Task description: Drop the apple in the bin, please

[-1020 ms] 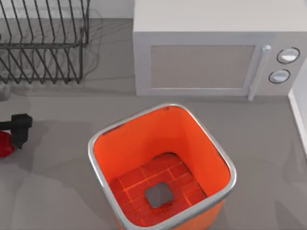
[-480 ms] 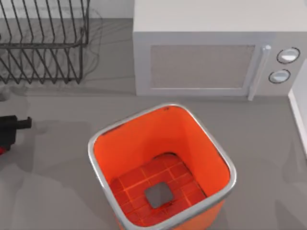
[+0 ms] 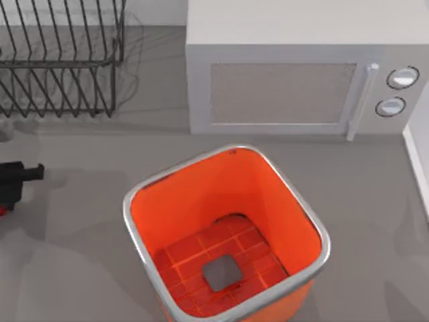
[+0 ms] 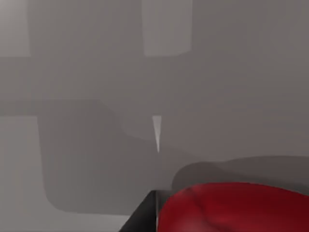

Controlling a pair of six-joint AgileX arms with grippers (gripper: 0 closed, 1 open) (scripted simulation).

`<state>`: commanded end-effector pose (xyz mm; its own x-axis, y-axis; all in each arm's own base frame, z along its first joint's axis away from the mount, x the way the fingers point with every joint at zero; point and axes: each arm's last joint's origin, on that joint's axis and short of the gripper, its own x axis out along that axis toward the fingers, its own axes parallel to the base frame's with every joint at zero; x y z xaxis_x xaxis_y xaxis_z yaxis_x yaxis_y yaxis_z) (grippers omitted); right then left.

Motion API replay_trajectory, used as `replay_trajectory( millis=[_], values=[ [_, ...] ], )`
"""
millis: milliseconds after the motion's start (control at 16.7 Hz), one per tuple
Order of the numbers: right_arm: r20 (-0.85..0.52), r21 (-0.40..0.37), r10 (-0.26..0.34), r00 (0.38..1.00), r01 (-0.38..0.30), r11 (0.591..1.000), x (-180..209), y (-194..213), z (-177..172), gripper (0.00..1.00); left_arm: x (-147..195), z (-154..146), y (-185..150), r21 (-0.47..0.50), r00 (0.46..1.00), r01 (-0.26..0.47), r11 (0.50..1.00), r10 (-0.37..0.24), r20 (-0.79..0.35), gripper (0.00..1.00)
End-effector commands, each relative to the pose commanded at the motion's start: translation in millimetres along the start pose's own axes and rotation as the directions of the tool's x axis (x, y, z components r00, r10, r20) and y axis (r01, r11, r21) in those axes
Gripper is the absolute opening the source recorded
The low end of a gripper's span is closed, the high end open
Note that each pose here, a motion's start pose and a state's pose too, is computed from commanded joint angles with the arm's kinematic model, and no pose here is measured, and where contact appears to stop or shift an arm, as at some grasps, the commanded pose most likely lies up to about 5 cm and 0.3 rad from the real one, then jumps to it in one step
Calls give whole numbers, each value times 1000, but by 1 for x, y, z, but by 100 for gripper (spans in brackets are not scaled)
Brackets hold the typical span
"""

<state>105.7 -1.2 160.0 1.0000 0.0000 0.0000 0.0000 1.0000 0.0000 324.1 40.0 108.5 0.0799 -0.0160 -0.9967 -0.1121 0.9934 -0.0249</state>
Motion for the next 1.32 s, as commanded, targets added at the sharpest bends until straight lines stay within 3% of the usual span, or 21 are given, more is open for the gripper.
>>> replay_trajectory(
  millis=[300, 900, 1200, 1320],
  values=[
    [0, 0, 0, 1000, 0, 1000, 0, 0, 0, 100, -23, 10, 2, 7, 1000, -22, 1000, 22, 18, 0],
    [0, 0, 0, 1000, 0, 1000, 0, 0, 0, 100, -151, 13, -2, 9, 1000, -22, 1000, 21, 8, 0],
    [0, 0, 0, 1000, 0, 1000, 0, 0, 0, 100, -153, 13, -2, 11, 1000, -22, 1000, 22, 9, 0],
    [0, 0, 0, 1000, 0, 1000, 0, 0, 0, 100, -152, 14, -13, 69, 1000, -20, 997, 20, 8, 0]
  ],
)
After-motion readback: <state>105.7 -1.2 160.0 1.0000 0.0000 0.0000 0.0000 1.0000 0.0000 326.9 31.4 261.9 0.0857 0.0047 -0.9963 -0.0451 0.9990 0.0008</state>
